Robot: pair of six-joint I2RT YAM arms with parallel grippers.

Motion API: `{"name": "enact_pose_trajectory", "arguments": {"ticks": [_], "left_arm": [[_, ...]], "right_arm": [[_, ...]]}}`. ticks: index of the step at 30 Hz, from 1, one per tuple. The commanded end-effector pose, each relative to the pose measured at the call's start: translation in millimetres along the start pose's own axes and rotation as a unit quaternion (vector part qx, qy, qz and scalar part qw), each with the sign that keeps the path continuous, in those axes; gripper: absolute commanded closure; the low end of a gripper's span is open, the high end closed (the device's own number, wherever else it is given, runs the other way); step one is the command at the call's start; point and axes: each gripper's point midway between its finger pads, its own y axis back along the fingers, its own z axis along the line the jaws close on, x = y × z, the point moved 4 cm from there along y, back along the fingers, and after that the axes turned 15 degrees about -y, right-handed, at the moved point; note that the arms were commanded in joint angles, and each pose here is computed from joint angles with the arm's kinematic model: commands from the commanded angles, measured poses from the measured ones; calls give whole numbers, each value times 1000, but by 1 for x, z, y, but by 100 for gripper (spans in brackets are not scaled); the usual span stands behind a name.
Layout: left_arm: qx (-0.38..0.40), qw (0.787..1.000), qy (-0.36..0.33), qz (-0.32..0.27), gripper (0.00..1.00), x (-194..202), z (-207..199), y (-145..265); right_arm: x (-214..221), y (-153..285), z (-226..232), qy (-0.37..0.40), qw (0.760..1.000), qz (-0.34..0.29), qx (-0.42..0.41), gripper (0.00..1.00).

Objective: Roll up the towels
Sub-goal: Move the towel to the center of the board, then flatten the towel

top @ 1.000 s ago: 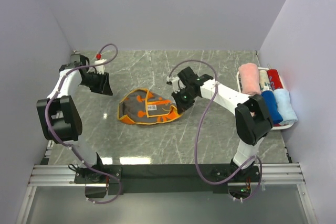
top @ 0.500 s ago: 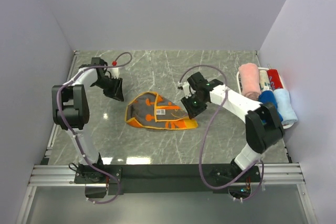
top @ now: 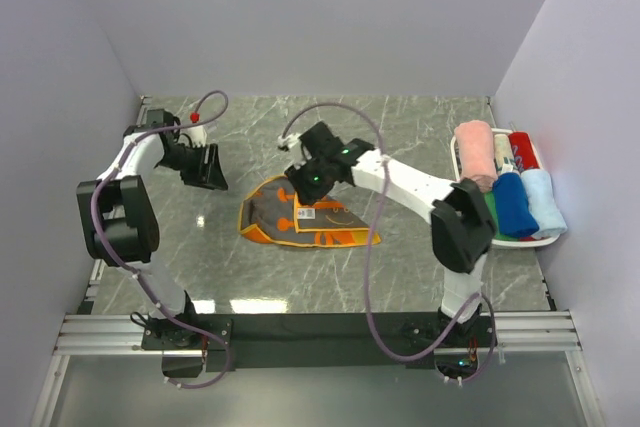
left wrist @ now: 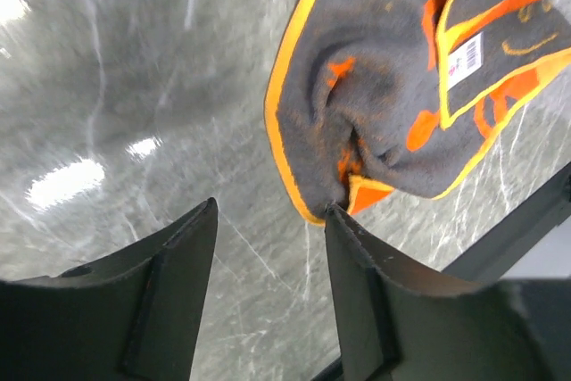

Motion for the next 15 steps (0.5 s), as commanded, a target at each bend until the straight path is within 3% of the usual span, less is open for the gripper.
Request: {"name": "enact_pose_trajectory", "arguments": {"ticks": [1, 5, 15], "left_arm": [[-15, 1000, 7, 2, 41, 6, -4, -1], [-21, 999, 15, 19, 39, 10, -7, -15], [-8, 996, 52, 66, 39, 23, -22, -55]], "right_arm": [[-9, -14, 25, 3, 1000, -3, -10, 52], [1, -45, 36, 13, 1000, 26, 8, 47], [32, -78, 19, 1, 995, 77, 69, 51]]}}
